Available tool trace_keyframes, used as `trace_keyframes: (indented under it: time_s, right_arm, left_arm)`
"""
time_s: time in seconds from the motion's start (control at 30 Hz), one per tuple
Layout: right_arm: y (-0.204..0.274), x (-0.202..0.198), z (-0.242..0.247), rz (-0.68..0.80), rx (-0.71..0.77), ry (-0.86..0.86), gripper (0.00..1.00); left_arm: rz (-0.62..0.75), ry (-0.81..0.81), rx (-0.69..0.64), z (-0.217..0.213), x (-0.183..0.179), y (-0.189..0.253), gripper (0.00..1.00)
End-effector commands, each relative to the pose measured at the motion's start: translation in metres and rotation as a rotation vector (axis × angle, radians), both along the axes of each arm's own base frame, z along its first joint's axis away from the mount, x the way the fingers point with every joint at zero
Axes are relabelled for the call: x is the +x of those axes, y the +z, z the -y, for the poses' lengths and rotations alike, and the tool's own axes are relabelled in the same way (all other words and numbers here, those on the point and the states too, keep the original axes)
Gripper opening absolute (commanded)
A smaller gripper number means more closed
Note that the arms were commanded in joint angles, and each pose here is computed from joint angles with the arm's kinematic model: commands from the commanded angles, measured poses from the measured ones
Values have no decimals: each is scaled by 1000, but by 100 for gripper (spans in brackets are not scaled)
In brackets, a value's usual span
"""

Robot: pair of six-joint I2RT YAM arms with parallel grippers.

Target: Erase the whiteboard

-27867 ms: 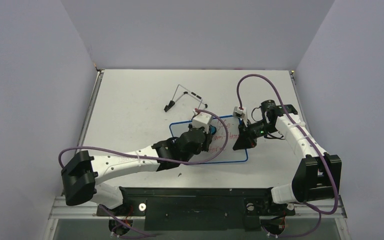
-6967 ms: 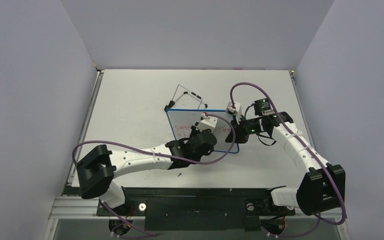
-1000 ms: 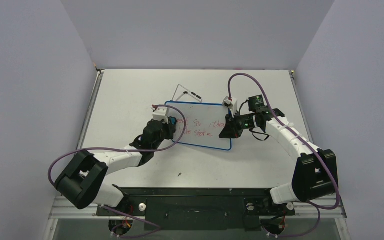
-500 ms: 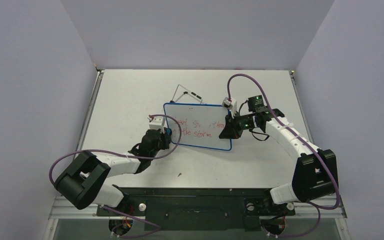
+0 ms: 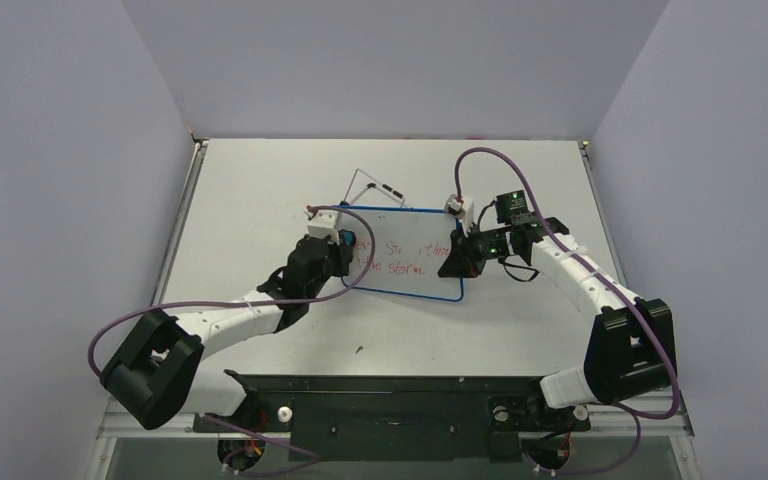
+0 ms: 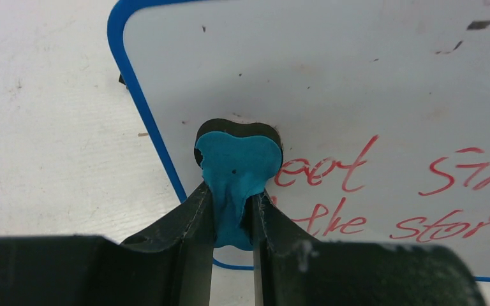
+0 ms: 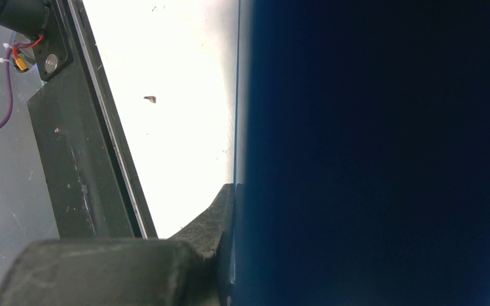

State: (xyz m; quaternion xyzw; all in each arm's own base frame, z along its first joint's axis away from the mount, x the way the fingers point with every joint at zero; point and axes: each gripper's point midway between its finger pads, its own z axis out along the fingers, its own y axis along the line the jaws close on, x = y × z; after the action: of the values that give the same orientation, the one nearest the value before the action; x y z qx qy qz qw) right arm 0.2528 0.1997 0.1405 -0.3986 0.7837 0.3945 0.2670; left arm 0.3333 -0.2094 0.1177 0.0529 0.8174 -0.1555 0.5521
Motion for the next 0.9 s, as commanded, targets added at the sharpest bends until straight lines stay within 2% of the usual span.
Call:
trace_keyframes:
  time_s: [0.0,0.33,0.43,0.73,0.87]
  right_arm:
    - [-20,-26,7,-94,-83,39,0]
    - [-20,-27,7,-98,-84,40,0]
    - [-21,-27,6,-99,-83,41,0]
    - [-18,-27,6,-90,-81,41,0]
    - [-18,-27,7,-90,-80,41,0]
  left_arm:
    - [114,-21,-67,11,12,45,0]
    - [23,-38,-138,-8,-9,-14,0]
    - [38,-46,-130,-8,-9,-8,0]
    - [108,-48,-116,10,11,46,0]
    - [101,-42,-100,15,13,49,0]
